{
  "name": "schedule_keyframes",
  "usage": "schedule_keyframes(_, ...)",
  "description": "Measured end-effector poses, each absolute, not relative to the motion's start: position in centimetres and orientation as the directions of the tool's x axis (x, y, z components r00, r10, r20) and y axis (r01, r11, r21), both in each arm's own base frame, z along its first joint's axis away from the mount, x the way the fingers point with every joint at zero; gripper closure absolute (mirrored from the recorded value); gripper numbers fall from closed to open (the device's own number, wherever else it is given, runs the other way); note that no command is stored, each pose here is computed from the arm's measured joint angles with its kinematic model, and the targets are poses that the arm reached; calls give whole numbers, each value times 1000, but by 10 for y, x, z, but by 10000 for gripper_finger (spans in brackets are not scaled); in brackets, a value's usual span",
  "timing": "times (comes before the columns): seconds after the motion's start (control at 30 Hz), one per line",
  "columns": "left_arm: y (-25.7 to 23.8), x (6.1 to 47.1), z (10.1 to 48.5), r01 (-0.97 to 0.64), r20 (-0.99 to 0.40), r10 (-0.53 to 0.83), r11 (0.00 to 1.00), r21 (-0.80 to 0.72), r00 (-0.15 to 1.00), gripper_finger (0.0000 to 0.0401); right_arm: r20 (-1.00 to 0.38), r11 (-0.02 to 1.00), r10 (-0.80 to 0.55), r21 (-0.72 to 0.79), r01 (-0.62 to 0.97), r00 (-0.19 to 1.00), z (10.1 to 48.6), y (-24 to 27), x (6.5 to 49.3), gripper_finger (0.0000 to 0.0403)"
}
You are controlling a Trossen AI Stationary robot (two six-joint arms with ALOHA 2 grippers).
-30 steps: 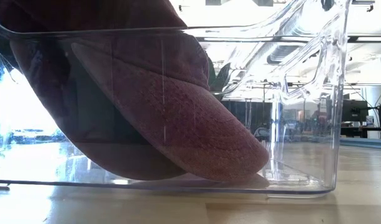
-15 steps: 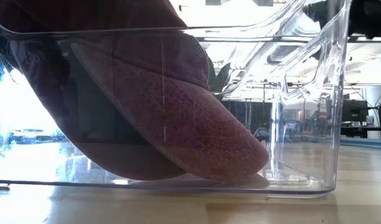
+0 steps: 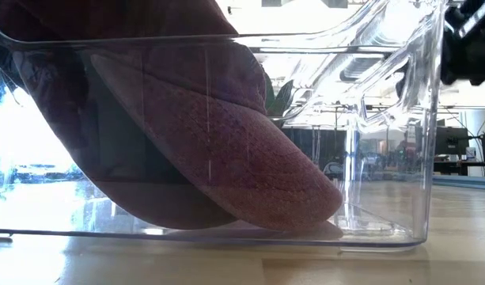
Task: Pick & Place hat
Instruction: Return to Home Position
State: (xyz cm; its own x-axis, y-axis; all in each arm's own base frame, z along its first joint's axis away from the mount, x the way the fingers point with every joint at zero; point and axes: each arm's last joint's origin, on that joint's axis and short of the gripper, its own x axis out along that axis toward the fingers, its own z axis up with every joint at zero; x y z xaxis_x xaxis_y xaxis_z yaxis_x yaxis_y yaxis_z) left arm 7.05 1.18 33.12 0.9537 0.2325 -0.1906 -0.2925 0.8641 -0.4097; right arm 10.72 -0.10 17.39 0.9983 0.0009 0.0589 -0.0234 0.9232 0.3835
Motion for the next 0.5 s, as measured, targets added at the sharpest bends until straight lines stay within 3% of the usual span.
schedule_keyframes(0.17,12,70,330,-298,-201,234,863,-408,951,401,-104,939,-21,340,55,994,158,1,107,402)
schedule_keyframes(0.5,11,70,329,-289,-215,222,884,-367,951,401,-116,939,-7,341,47,993,157,2,107,402)
